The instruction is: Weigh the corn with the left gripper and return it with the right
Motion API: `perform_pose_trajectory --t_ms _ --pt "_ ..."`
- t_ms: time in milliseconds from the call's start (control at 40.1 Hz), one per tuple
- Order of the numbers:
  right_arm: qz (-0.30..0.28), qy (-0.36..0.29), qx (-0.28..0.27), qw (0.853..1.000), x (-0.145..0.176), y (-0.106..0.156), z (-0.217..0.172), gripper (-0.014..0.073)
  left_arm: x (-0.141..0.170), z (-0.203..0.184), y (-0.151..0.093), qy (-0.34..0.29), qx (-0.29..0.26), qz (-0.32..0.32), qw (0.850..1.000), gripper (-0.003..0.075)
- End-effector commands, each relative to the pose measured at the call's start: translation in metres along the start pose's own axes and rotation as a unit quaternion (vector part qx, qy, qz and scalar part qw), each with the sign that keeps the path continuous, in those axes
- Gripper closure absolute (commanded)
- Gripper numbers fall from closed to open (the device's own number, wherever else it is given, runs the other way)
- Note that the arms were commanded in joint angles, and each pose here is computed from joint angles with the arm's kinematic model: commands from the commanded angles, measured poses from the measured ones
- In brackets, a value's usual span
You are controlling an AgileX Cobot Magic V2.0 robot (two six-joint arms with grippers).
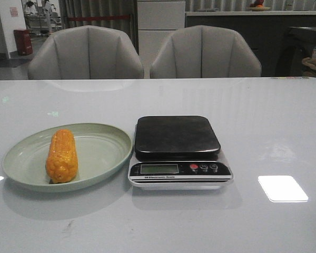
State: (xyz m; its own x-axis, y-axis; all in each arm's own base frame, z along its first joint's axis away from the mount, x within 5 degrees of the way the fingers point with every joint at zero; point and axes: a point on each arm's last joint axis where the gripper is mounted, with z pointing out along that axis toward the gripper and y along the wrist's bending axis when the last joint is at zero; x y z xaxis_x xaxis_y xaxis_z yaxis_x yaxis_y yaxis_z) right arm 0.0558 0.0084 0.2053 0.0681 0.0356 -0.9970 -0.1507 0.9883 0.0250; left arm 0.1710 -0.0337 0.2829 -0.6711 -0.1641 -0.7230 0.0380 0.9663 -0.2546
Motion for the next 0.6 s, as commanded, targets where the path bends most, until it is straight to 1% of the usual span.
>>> perform_pose_trajectory --t_ms 0,150,349,474,573 --pt "0.001 -0.049 0.000 0.999 -0.007 0.000 -0.002 0.0456 -0.019 0.011 -0.019 -0.009 0.036 -0.001 0.999 0.0099" --pt "0.001 -0.049 0.000 0.999 -0.007 0.000 -0.002 0.0456 -0.024 0.042 -0.046 0.041 0.065 0.016 0.997 0.0099" --pt "0.001 -0.049 0.000 0.999 -0.007 0.000 -0.002 0.0456 -0.024 0.086 -0.075 0.102 0.075 0.031 0.991 0.0099" --pt "0.001 -0.049 0.000 0.999 -0.007 0.000 -0.002 0.0456 -0.021 0.111 -0.084 0.130 0.070 0.035 0.988 0.0099" --pt "0.001 -0.049 0.000 0.999 -0.007 0.000 -0.002 0.0456 -0.019 0.129 -0.086 0.149 0.061 0.035 0.986 0.0099"
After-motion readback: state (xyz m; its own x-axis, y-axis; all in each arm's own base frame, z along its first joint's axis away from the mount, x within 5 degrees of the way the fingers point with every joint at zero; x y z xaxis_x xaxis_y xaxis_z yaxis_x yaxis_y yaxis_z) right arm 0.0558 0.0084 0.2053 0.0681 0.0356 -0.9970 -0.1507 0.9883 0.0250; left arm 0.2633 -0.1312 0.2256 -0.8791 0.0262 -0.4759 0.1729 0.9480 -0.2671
